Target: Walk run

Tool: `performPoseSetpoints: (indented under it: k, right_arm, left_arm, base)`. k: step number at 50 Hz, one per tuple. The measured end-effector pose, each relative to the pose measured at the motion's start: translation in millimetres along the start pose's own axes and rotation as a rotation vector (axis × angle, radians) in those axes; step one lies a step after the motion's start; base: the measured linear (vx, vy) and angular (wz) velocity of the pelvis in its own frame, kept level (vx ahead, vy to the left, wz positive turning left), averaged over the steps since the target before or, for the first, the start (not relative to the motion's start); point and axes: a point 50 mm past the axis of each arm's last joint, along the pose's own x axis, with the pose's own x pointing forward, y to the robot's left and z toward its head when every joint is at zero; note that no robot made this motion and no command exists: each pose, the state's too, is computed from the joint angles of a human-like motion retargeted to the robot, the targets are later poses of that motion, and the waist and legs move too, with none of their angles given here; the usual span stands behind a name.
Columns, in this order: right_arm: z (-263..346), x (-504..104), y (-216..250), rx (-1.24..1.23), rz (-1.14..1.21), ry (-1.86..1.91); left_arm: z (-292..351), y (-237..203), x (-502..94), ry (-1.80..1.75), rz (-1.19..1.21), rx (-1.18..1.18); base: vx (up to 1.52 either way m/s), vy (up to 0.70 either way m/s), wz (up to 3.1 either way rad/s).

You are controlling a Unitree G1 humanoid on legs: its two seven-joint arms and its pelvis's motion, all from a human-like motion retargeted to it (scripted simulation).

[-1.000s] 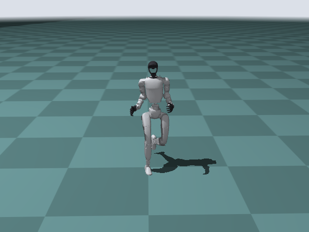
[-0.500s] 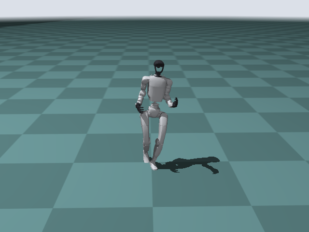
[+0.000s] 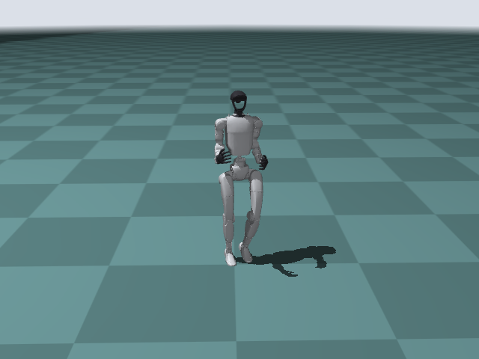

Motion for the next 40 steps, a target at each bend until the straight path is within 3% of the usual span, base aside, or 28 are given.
performPoseSetpoints:
  k: [5, 11, 16, 22, 31, 35, 40]
  right_arm:
    - [27.2, 30.9, 24.4, 0.019, 0.264, -0.134]
    - [51.8, 45.9, 34.7, -0.001, 0.467, -0.220]
    - [22.0, 40.2, 35.3, 0.066, 0.470, -0.112]
    - [-15.0, 11.7, 49.0, 0.282, 0.388, 0.048]
    - [-23.6, -34.9, 52.5, 0.288, 0.223, 0.147]
    - [-25.9, -33.5, 63.7, 0.304, 0.294, 0.179]
    - [-28.9, -20.9, 67.0, 0.251, 0.452, 0.220]
  left_arm:
    - [-0.4, 21.1, -32.7, 0.078, 0.094, 0.107]
    - [18.7, 37.5, -20.4, 0.028, 0.094, 0.231]
    - [14.2, 35.8, 13.1, -0.018, 0.115, 0.167]
    - [18.3, -4.0, 60.4, -0.119, 0.037, 0.013]
    - [30.0, -29.3, 75.5, -0.113, -0.312, 0.297]
    - [23.6, -28.8, 71.9, -0.068, -0.341, 0.390]
    - [6.5, -33.6, 66.0, 0.014, -0.301, 0.336]
  base:
    - [1.08, -0.28, -0.76]
    - [1.21, -0.41, -0.13]
    - [1.03, 0.05, 0.00]
    - [0.77, 0.26, 1.54]
    - [0.59, 0.01, 2.49]
    - [0.60, -0.21, 1.79]
    - [0.68, 0.00, 1.07]
